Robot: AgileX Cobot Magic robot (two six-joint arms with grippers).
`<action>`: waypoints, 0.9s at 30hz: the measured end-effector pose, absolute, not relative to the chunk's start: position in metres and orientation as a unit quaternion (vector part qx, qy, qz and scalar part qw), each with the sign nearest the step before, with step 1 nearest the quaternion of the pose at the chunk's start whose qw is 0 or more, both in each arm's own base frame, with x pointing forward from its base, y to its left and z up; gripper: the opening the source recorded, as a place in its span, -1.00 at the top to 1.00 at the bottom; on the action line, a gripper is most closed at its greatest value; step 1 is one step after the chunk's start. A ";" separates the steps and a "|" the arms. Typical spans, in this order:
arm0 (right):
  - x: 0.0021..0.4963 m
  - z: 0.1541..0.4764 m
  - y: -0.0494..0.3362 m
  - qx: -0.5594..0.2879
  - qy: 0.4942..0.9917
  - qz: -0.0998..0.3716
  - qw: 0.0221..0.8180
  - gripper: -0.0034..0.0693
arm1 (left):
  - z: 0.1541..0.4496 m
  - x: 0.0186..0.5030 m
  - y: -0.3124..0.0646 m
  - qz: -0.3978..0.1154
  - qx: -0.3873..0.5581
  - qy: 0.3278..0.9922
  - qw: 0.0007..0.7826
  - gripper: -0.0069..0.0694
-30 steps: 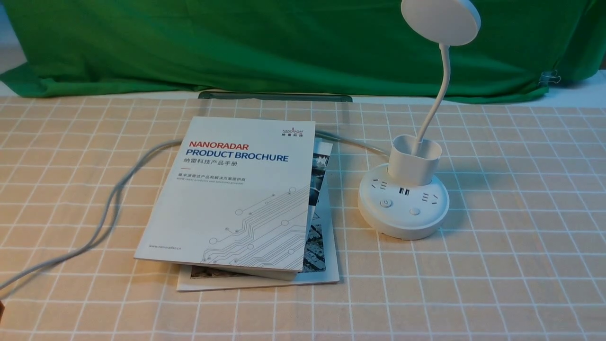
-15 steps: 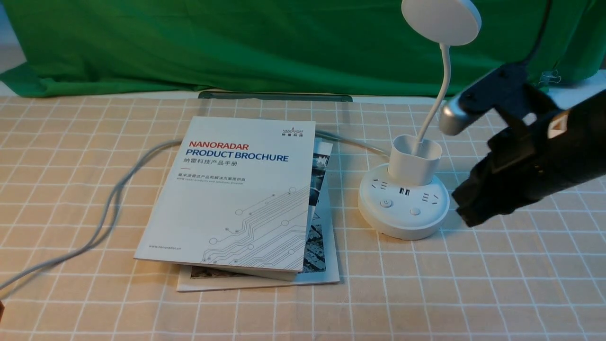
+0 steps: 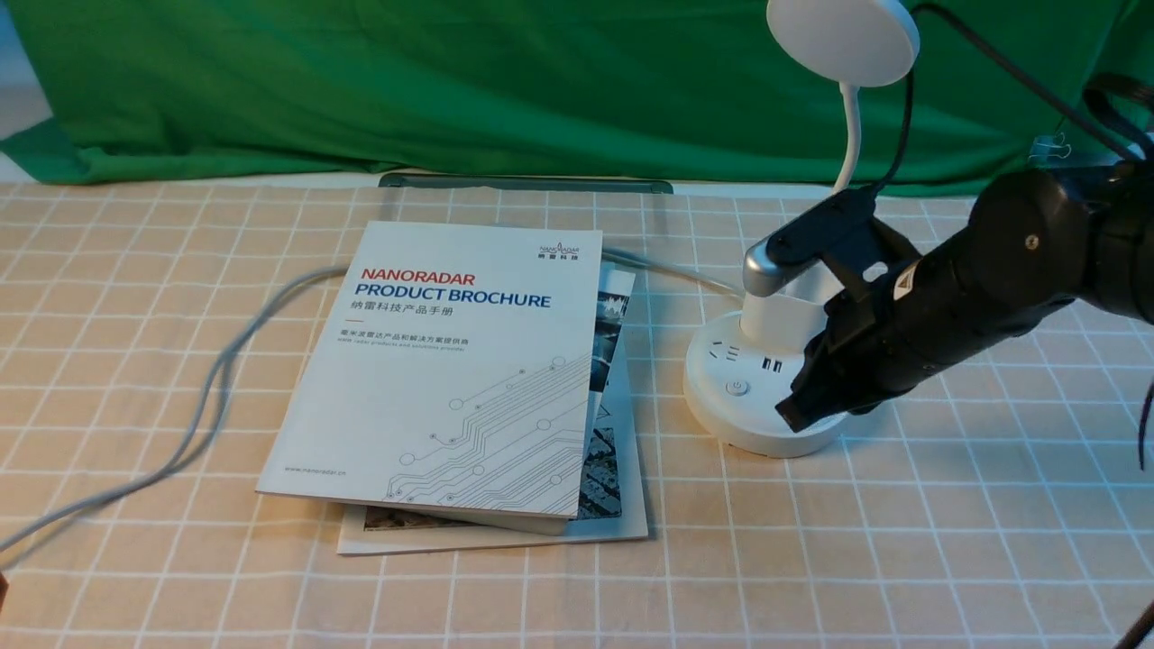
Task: Turn on the table lamp on the light coffee tablecloth with your hand.
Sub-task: 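Press the button on the base of the white desk lamp with the right gripper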
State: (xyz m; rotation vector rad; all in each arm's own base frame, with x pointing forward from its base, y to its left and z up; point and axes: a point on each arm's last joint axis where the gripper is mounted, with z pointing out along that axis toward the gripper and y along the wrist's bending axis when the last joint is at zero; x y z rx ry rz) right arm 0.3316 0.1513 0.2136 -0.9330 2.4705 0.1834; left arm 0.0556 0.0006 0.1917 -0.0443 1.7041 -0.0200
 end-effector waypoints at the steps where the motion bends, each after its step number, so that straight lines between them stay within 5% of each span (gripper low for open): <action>1: 0.335 0.211 0.153 -0.342 0.906 0.067 0.242 0.82 | 0.192 0.056 0.001 -0.009 -0.020 0.753 0.658 0.76; 27: 0.355 0.189 0.154 -0.324 0.915 0.036 0.240 0.82 | 0.192 0.056 0.001 -0.009 -0.020 0.753 0.658 0.76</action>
